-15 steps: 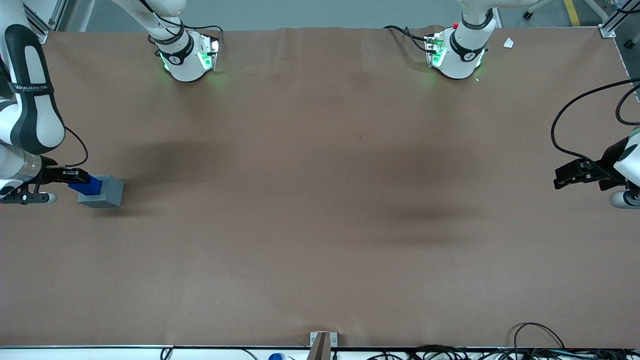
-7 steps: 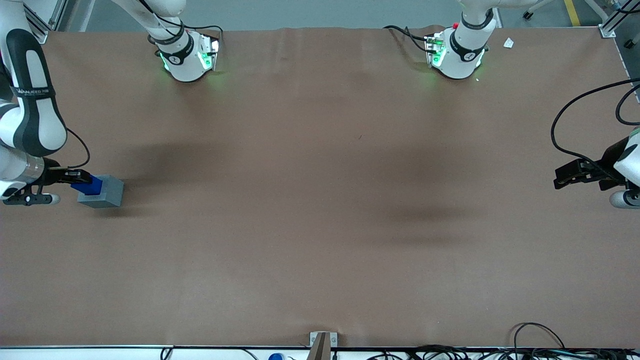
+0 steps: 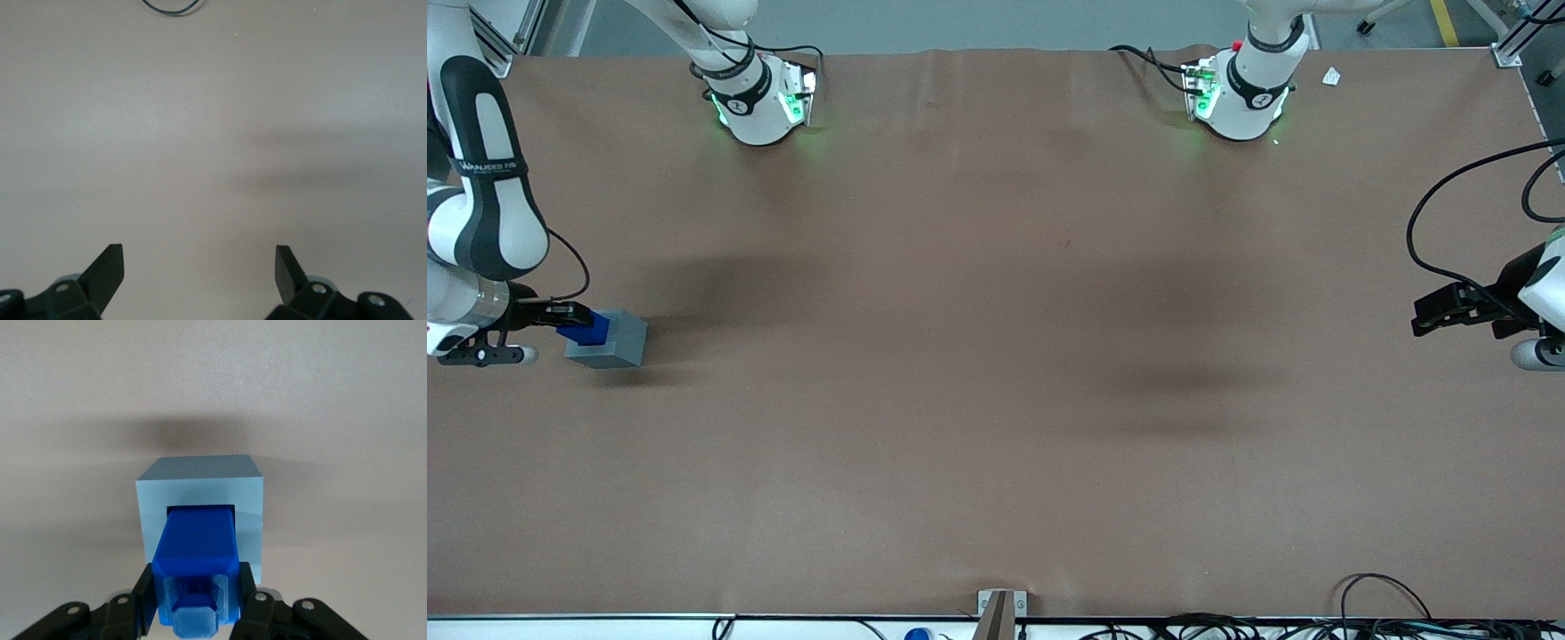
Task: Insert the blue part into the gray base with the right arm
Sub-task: 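Align the blue block over the base opening and lower it in, then open the right gripper and raise it away from the base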
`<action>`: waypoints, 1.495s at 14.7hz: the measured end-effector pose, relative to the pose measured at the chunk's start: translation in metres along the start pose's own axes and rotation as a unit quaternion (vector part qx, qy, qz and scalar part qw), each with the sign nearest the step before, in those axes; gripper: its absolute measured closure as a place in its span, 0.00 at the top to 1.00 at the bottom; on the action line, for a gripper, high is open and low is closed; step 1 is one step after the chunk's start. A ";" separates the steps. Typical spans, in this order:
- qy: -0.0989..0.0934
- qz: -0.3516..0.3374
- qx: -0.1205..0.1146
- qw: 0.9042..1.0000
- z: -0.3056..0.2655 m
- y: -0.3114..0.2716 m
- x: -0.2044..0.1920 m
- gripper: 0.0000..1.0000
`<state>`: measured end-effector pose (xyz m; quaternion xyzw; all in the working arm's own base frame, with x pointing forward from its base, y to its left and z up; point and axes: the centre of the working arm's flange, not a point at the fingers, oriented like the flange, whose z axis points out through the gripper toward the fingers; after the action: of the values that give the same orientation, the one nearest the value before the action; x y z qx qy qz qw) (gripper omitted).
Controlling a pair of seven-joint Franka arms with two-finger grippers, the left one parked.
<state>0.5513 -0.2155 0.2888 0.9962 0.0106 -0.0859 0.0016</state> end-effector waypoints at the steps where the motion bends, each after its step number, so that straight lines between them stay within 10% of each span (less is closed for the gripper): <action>1: -0.001 0.000 0.000 1.000 0.001 0.000 0.000 0.55; 7: -0.005 -0.003 0.001 1.000 -0.017 0.000 0.007 1.00; 11: -0.027 -0.007 0.009 1.000 -0.088 -0.005 0.016 1.00; 22: 0.029 0.014 0.008 0.999 -0.260 -0.145 -0.029 1.00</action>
<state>0.5640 -0.0701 0.5498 0.9984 -0.0037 -0.0566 -0.0057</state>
